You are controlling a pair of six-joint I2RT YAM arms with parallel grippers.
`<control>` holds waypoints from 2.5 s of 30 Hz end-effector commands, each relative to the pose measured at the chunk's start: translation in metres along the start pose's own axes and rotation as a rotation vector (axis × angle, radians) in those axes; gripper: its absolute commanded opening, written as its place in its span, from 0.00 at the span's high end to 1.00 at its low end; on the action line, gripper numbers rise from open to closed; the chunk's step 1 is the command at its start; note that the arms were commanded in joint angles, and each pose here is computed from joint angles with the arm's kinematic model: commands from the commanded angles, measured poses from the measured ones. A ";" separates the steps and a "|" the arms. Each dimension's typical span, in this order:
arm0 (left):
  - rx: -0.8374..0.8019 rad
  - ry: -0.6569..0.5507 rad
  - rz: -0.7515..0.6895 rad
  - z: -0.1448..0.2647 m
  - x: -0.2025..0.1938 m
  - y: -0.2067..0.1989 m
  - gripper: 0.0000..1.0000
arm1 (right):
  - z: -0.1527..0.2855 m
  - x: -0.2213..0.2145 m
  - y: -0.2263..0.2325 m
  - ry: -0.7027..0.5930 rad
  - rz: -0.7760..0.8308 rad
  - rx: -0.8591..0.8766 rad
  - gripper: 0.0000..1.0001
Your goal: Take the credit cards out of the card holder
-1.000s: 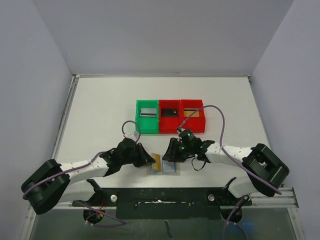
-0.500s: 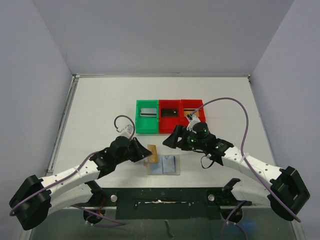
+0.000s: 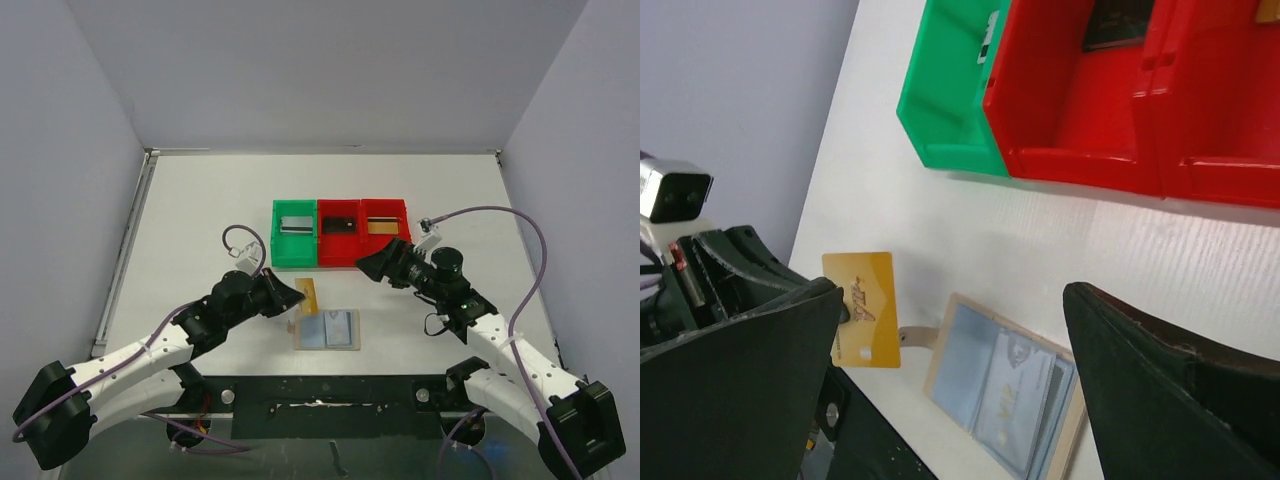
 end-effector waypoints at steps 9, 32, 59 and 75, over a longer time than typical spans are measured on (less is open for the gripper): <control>-0.335 -0.003 0.083 0.010 0.021 -0.059 1.00 | 0.001 0.014 0.020 0.018 -0.098 0.298 0.02; -0.539 0.022 0.072 0.028 0.031 -0.075 1.00 | -0.009 -0.006 0.077 0.166 0.010 0.525 0.36; -0.658 0.026 0.047 0.037 0.034 -0.097 1.00 | -0.010 -0.015 0.109 0.286 -0.014 0.723 0.67; -0.565 0.053 0.019 0.031 0.028 -0.084 0.70 | -0.010 -0.005 0.099 0.220 -0.025 0.678 1.00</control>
Point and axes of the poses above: each gripper's point midway between its finger pads, its own z axis back along the fingers, its own y axis along the line the jaws close on, x = y × z, the point moved 3 cm from there along z, back along the fingers, and after that the axes turned 5 degrees about z, right-handed, at the moved point
